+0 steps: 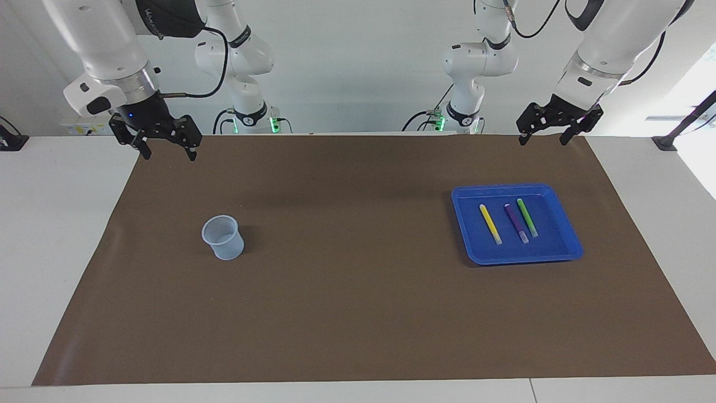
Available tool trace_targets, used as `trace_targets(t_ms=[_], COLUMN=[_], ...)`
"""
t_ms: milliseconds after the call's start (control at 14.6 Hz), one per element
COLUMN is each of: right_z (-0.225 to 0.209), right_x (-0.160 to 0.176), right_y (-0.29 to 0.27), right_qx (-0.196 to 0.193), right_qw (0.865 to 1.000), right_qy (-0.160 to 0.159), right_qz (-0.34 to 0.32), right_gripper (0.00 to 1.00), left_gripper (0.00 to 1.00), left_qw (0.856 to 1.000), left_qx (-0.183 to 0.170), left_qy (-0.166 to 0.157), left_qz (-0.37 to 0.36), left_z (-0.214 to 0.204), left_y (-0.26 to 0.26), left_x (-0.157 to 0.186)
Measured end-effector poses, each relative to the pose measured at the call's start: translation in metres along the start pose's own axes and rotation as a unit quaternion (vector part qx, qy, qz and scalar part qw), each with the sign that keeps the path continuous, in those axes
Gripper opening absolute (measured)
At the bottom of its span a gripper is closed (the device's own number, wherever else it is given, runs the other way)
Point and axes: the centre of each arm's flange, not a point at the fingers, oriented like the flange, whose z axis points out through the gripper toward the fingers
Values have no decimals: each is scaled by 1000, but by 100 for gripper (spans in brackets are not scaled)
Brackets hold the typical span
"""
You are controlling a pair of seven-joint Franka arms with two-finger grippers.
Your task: Right arm passes pens to left for tray arrangement
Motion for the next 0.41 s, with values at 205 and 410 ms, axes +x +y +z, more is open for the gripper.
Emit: trace_targets(t_ms=[205, 410], right_z=[1, 1], right_x=[0, 0], right_y=[0, 0], right_qx=[0, 0], right_qw=[1000, 1000], right_qy=[-1, -1], right_qz=[0, 0], right_gripper=[100, 100], left_gripper=[100, 100], left_qw=[1000, 1000], left_qx=[0, 0], left_qy=[-6, -8], left_qz=[0, 0], left_z=[3, 3], left_y=[0, 0], left_x=[-1, -1])
